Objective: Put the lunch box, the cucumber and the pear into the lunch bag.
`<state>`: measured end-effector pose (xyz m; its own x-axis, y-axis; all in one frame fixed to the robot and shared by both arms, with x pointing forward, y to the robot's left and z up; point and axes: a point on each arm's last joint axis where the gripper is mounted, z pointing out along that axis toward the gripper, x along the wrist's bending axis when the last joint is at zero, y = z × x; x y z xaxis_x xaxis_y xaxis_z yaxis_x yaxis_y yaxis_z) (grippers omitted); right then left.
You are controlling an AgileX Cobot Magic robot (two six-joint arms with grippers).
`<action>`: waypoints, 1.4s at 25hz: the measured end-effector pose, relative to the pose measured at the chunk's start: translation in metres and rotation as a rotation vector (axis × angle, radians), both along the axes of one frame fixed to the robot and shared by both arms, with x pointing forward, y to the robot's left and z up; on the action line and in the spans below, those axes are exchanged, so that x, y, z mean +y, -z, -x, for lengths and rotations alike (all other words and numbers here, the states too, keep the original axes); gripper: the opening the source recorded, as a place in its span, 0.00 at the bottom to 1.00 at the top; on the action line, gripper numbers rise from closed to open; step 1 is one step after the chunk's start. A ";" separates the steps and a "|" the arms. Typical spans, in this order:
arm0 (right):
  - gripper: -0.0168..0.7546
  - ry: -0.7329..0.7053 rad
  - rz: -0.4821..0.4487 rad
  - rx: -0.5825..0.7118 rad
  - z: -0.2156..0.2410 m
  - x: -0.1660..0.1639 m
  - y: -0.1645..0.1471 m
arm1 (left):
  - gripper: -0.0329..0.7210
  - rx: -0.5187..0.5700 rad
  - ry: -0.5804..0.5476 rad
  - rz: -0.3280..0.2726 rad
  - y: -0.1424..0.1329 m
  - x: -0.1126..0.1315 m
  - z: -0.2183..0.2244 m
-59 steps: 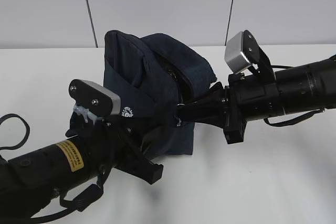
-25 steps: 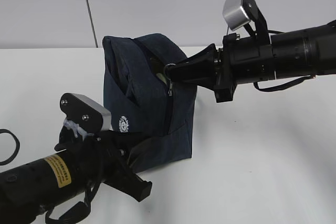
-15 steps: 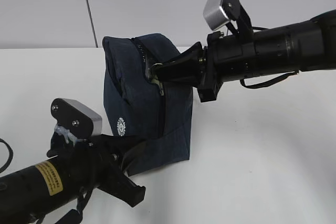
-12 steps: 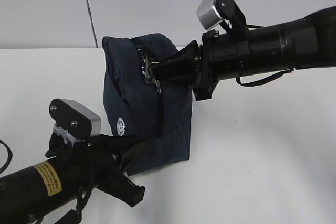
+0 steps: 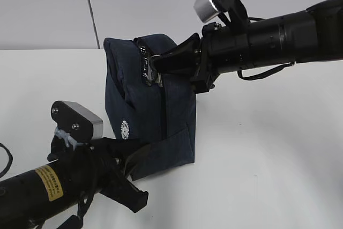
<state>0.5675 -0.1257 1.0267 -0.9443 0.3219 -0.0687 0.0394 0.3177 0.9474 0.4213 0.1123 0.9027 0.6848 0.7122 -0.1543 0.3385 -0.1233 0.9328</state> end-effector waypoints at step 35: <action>0.02 -0.017 0.017 -0.002 -0.020 0.032 0.004 | 0.06 0.006 -0.029 0.059 0.008 0.034 0.030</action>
